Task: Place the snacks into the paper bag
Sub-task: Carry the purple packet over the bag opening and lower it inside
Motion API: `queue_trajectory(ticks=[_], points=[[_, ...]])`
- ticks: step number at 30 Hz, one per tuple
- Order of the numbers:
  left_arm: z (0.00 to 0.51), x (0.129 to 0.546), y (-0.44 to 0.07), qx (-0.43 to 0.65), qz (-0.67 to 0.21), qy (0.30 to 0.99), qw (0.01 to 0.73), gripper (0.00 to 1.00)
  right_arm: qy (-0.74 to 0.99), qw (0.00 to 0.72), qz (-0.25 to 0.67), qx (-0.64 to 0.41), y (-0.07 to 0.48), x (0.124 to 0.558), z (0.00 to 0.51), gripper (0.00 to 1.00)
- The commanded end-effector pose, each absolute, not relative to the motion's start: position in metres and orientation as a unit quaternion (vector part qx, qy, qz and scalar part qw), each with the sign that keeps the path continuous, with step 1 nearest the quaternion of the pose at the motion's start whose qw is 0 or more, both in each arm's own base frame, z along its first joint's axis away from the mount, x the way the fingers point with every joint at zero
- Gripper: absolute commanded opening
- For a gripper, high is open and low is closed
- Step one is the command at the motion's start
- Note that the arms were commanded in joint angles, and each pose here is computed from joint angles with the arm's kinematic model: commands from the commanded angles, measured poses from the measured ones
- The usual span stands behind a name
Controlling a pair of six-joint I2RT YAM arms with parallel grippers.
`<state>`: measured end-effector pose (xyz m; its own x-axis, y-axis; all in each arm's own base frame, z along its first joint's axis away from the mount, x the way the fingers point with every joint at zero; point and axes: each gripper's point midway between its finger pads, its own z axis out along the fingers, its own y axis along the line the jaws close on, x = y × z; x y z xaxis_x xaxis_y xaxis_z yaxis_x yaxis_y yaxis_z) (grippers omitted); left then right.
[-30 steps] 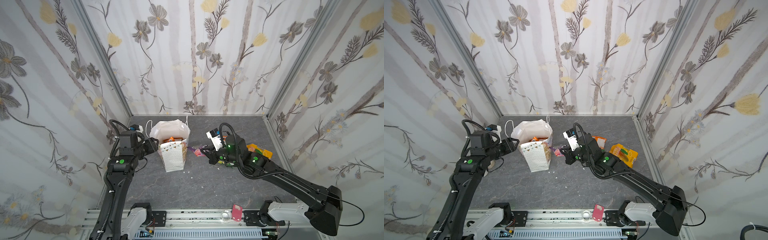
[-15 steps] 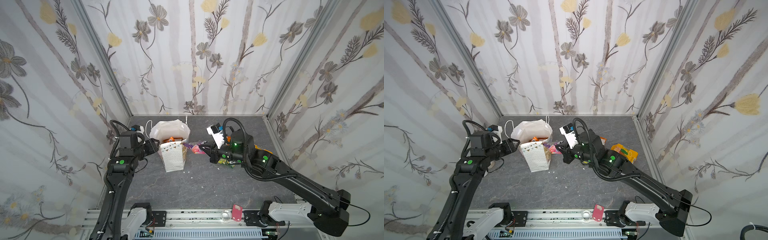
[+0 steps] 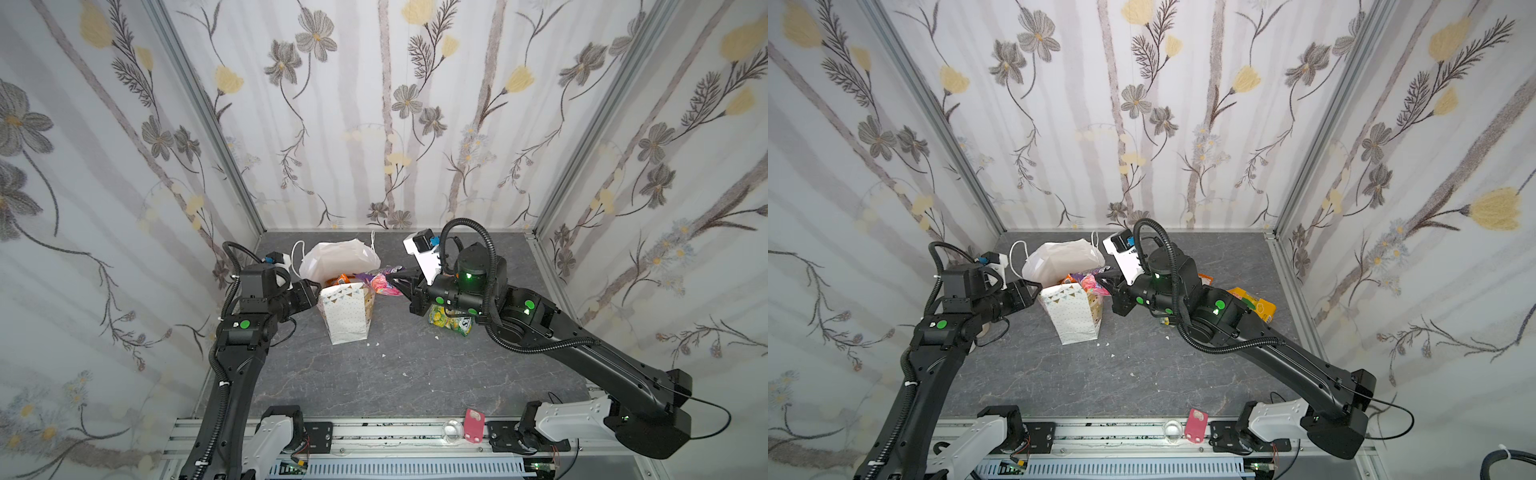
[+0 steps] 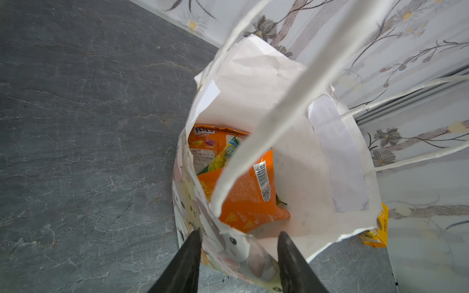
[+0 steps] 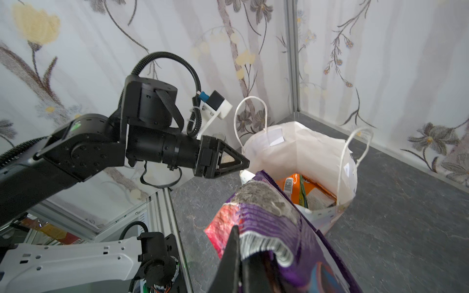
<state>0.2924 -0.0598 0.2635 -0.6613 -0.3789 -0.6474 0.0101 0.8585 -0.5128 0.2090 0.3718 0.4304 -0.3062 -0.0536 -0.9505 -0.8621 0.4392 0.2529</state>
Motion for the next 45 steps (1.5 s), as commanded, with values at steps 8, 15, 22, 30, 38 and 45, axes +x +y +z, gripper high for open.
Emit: queue_trajectory(ticks=[8,15,22,30,38,45], points=[[0.265,0.296,-0.061,-0.1,-0.249,0.875,0.402,0.48,0.658,0.513,0.42,-0.356,0.408,0.223,0.47,0.0],[0.262,0.296,-0.06,-0.101,-0.245,0.878,0.399,0.48,0.673,0.508,0.401,-0.357,0.428,0.246,0.458,0.0],[0.261,0.295,-0.057,-0.102,-0.235,0.879,0.402,0.48,0.708,0.479,0.382,-0.351,0.437,0.278,0.43,0.0],[0.261,0.296,-0.058,-0.103,-0.238,0.878,0.403,0.48,0.739,0.441,0.355,-0.365,0.456,0.301,0.396,0.0],[0.261,0.294,-0.057,-0.098,-0.233,0.881,0.401,0.48,0.732,0.443,0.362,-0.37,0.476,0.313,0.389,0.0],[0.261,0.296,-0.058,-0.098,-0.237,0.881,0.399,0.48,0.734,0.446,0.349,-0.375,0.49,0.328,0.372,0.0]])
